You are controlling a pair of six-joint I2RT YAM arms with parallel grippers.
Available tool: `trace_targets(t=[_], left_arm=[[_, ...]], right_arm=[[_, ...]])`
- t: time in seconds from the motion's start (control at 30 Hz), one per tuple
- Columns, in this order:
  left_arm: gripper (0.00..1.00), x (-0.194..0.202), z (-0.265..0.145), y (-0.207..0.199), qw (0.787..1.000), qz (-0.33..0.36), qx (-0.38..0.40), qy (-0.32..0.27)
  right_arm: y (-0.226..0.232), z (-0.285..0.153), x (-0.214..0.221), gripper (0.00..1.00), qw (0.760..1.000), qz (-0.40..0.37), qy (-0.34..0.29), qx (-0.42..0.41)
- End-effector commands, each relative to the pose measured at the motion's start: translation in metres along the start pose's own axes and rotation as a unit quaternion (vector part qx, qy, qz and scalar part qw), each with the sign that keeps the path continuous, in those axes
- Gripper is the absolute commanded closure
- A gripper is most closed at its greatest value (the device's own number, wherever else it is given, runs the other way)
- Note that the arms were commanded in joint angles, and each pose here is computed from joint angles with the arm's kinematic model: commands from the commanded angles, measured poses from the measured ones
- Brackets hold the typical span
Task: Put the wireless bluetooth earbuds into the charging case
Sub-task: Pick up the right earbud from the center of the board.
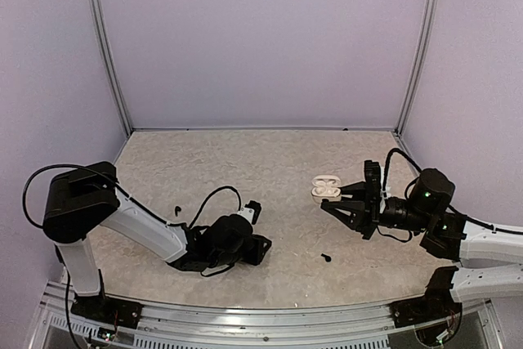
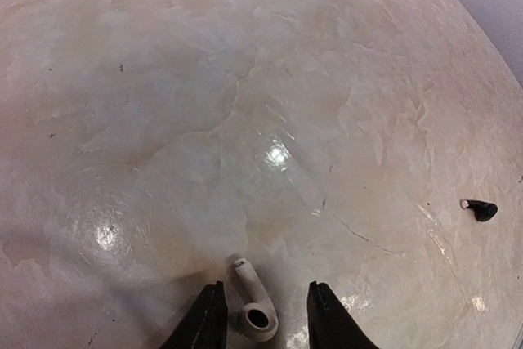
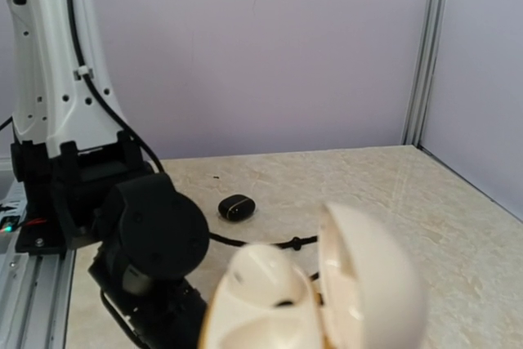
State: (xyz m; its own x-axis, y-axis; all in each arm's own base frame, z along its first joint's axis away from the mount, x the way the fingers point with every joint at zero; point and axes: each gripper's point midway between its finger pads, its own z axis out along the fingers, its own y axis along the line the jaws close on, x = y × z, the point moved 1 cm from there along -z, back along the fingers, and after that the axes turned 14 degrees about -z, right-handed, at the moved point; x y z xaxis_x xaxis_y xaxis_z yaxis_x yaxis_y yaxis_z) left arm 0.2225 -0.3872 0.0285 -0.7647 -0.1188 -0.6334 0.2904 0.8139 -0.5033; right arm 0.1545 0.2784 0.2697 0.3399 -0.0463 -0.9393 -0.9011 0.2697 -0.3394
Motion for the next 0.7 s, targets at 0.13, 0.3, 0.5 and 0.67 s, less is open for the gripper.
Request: trace_targets(t=[0.13,0.3,0.5,0.67], left_arm=[[0.59,0.014,-0.018,0.025,0.992,0.114,0.029,0.049],[0.59,0.015,-0.036,0.019,0.976,0.201,0.078,0.038],[0.59,0.026,-0.041,0.007,0.947,0.281,0.149,0.042],[0.59,0.02,-0.027,0.011,0.941,0.303,0.147,0.043]], right_arm=[[-0.003,-0.004,0.0,1.0,1.0,-0.003,-0.001,0.01],[-0.002,-0.004,0.0,1.0,1.0,-0.002,0.0,0.009],[-0.001,-0.004,0.0,1.0,1.0,-0.002,0.0,0.007],[-0.002,-0.004,0.0,1.0,1.0,-0.001,0.002,0.007]])
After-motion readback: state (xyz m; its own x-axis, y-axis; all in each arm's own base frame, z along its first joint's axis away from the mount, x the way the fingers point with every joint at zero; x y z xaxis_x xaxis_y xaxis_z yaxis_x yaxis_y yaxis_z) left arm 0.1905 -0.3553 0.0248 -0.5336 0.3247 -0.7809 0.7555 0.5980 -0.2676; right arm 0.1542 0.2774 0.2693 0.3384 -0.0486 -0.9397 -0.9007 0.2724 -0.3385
